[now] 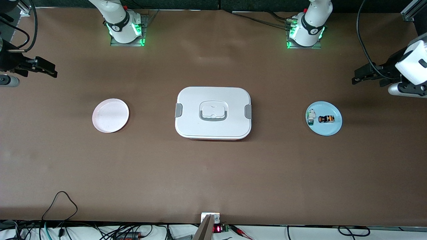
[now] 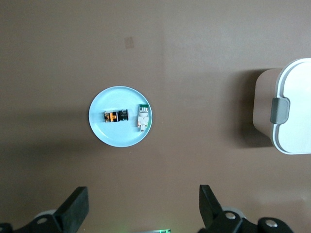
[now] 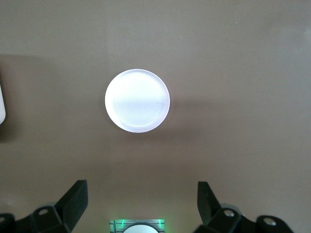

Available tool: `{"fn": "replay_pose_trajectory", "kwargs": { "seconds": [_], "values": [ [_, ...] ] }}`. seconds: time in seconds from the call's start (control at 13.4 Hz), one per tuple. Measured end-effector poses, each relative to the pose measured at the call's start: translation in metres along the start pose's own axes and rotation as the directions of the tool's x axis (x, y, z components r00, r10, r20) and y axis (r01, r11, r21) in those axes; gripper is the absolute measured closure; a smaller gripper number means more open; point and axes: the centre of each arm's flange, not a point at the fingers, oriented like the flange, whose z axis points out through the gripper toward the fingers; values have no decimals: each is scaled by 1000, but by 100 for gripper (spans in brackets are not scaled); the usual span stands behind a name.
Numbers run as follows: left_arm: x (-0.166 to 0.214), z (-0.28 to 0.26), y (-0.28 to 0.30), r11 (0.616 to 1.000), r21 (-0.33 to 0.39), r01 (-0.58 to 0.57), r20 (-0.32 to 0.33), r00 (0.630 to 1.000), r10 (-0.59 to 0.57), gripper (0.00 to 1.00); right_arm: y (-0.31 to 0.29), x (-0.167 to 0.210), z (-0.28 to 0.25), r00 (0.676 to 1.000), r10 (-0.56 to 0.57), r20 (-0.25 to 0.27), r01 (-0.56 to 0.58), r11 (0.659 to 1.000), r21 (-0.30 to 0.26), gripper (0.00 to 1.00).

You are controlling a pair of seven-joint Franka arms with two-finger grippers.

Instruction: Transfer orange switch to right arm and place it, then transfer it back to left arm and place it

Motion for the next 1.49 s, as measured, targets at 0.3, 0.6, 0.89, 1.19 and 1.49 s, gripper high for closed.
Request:
{"fn": "replay_pose_trajectory", "kwargs": {
  "seconds": [0.3, 0.6, 0.89, 1.19, 1.49],
  "values": [
    [-2, -2, 5, 1000, 7, -7, -1, 1000, 7, 0, 0, -2, -2, 1000, -2, -1, 2, 1000, 0, 0],
    [-5, -5, 20, 999, 14, -31, -9, 999, 32, 0, 0, -2, 0, 1000, -1, 2, 1, 1000, 0, 0],
    [-6, -8, 17, 996, 25, -83, -14, 996, 83, 0, 1, -2, -1, 999, 36, -1, -36, 999, 0, 0],
    [-6, -8, 16, 994, 27, -104, -19, 994, 104, 0, 3, -2, -1, 999, 40, 1, -40, 999, 1, 0],
    [-6, -10, 17, 993, 47, -104, -22, 994, 105, 0, 4, -2, -1, 999, 42, 1, -42, 999, 1, 0]
  ]
}}
